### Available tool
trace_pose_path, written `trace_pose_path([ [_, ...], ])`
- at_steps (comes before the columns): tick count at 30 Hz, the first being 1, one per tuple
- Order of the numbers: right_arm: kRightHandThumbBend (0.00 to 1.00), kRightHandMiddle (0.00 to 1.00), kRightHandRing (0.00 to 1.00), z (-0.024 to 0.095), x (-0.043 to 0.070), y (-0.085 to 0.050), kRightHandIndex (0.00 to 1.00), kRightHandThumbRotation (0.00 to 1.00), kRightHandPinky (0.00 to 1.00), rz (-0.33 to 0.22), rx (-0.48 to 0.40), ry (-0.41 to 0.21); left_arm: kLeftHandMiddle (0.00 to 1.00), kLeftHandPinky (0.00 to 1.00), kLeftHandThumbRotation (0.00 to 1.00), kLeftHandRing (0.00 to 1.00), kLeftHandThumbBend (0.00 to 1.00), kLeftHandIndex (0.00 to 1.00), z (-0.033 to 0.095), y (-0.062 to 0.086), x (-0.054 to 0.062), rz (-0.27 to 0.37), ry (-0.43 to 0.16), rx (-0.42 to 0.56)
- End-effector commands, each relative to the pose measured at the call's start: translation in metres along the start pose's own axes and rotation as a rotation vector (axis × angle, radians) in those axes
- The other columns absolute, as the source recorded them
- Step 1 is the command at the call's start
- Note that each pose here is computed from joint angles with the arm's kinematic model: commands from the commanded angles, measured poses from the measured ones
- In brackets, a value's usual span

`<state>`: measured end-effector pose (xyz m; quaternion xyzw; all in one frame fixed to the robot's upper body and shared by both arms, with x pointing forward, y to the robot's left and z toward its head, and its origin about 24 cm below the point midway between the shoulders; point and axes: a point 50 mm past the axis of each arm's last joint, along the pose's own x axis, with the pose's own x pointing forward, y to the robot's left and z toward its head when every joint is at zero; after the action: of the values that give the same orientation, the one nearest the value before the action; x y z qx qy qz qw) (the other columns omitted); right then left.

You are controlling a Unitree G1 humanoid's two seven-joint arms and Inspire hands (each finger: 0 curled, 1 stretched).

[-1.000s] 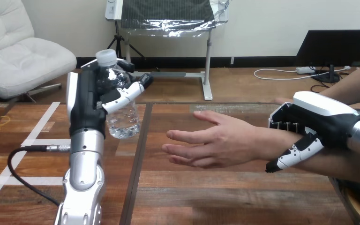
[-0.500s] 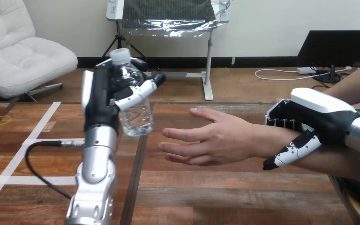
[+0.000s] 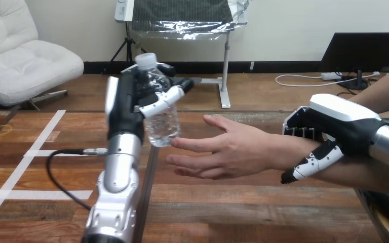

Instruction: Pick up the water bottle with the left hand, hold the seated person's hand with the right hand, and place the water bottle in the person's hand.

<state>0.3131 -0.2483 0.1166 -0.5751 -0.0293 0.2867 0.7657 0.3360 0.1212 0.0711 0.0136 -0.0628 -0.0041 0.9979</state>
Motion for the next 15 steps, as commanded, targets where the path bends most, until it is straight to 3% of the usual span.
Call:
trace_pose_path([
  [1,0.87,0.4,0.34,-0.007,0.001,-0.005,0.43,0.32,0.3,-0.002,0.015,0.069,0.41,0.29,0.0,0.35,0.66,0.46,0.031,-0.024,0.018,-0.075,-0.121,-0.016],
  [15,0.87,0.4,0.35,0.002,0.008,-0.007,0.43,0.33,0.3,0.004,0.018,0.039,0.4,0.3,0.0,0.34,0.67,0.46,0.025,-0.051,0.019,-0.155,-0.083,-0.046],
])
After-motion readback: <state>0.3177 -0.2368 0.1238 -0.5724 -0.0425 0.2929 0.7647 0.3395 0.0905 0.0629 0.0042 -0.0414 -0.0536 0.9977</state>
